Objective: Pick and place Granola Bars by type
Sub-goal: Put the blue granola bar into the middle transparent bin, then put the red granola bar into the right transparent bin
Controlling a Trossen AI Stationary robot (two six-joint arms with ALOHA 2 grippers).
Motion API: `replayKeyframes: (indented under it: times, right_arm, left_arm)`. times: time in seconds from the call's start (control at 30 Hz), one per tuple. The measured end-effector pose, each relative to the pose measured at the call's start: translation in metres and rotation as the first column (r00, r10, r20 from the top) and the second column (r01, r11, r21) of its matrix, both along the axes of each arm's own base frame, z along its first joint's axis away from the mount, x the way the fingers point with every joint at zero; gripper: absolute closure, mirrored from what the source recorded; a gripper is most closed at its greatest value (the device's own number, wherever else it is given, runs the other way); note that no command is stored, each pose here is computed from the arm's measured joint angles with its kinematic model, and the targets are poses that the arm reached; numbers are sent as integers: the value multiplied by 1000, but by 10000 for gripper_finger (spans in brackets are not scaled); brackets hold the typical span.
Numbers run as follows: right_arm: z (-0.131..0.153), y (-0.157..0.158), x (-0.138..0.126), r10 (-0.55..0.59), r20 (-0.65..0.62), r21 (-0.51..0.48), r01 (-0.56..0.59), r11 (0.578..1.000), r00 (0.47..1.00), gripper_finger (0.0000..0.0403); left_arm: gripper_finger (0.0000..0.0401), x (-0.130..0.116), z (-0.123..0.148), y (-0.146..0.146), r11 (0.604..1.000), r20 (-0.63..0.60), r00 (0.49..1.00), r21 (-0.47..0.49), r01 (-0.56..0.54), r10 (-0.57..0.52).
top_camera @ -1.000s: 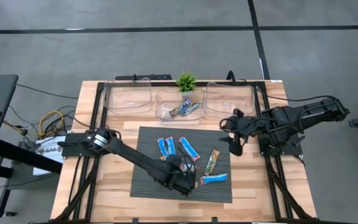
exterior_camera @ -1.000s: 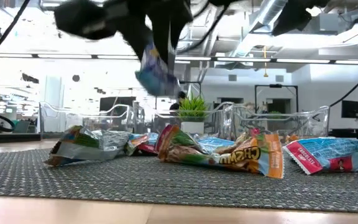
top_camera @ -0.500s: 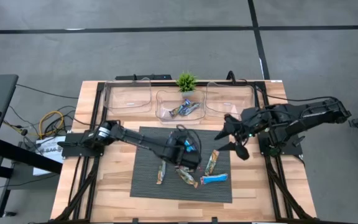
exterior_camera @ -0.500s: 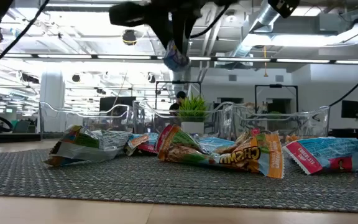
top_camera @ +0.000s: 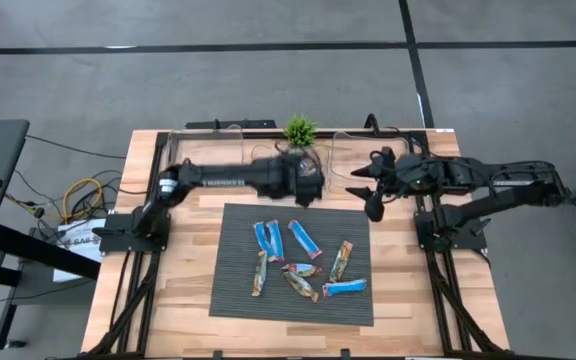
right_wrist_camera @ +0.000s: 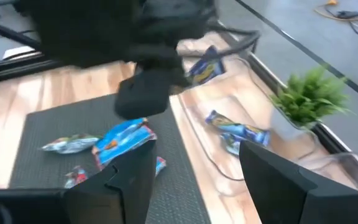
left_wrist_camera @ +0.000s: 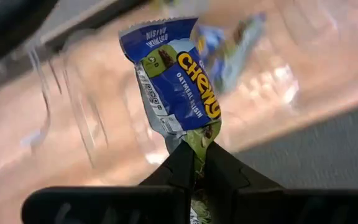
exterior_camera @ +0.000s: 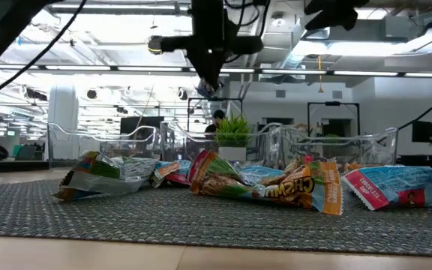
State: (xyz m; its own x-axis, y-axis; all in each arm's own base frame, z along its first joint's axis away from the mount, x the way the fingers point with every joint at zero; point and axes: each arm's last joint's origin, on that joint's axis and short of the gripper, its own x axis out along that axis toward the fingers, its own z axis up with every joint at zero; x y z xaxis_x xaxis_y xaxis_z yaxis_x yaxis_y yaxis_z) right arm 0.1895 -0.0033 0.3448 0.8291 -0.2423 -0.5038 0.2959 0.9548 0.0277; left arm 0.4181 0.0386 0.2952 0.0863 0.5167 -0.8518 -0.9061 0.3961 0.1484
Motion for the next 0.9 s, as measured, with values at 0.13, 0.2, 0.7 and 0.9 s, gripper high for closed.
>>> replayKeyframes:
  times: [0.13, 0.2, 0.7, 0.9]
  right_arm:
    - [-2, -7, -1, -37, -25, 0, 37, 999, 999, 180]
    - [-2, -9, -2, -48, -22, 0, 48, 999, 999, 180]
    - [-5, -12, -4, -62, -67, 3, 63, 998, 996, 180]
    - [-10, -6, -7, 11, -121, 61, -4, 998, 993, 180]
  left_arm:
    - [382, 3, 3, 38, 999, 21, 999, 26, 40, -40]
    - [381, 5, 3, 52, 998, 36, 997, 26, 60, -61]
    - [276, 12, 6, 66, 990, 92, 986, 36, 137, -140]
    - [263, 13, 6, 59, 983, 84, 980, 22, 181, -182]
